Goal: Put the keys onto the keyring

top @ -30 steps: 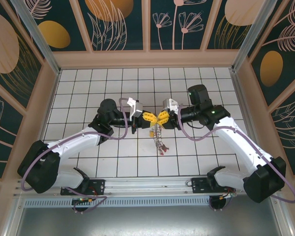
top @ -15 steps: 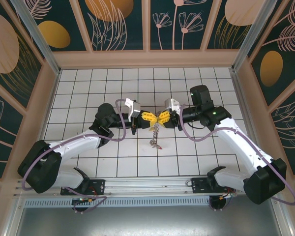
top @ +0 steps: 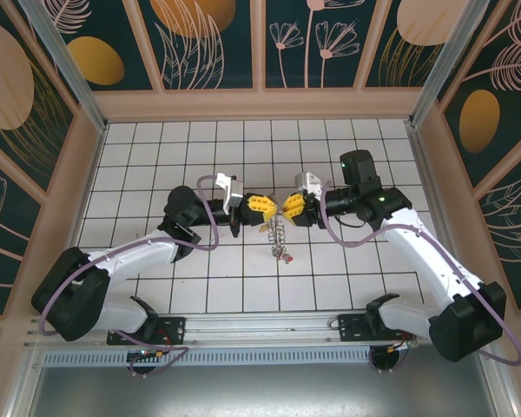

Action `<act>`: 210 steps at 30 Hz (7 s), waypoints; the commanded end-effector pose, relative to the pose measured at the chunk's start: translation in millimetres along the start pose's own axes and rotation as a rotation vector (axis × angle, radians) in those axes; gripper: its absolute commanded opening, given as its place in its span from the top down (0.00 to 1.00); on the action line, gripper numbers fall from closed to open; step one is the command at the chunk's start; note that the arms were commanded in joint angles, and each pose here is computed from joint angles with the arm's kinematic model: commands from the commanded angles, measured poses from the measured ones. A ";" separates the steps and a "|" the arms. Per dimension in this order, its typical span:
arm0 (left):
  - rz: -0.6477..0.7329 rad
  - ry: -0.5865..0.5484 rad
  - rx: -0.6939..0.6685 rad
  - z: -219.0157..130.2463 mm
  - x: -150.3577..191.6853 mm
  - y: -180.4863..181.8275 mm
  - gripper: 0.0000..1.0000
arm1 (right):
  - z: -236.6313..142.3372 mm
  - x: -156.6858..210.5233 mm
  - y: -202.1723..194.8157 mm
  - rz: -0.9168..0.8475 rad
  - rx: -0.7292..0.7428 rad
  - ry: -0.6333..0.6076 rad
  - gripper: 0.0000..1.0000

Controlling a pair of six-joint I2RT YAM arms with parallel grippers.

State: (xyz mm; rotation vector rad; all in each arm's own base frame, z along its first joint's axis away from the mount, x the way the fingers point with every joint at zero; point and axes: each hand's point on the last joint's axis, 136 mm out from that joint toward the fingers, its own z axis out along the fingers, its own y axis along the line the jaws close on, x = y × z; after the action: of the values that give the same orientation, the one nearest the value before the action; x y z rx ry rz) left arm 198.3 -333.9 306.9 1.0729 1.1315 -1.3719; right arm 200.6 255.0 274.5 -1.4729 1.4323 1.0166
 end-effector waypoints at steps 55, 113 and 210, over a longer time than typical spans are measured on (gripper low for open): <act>0.017 -0.097 0.055 10.5 -18.3 -7.5 1.00 | -6.7 -19.5 10.1 -0.018 -0.025 -0.078 0.77; -0.012 0.449 0.036 14.7 33.7 9.0 0.91 | 13.1 3.4 1.1 -0.048 0.006 0.177 1.00; 0.018 0.436 -0.002 3.3 26.9 -1.1 0.56 | 14.0 8.4 -4.4 -0.002 0.031 0.133 1.00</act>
State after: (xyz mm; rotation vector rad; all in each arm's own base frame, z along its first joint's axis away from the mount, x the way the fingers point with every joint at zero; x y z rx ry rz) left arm 204.1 -342.6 275.2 1.3957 1.4663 -1.1208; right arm 203.8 261.3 246.2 -1.5418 1.6063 0.9225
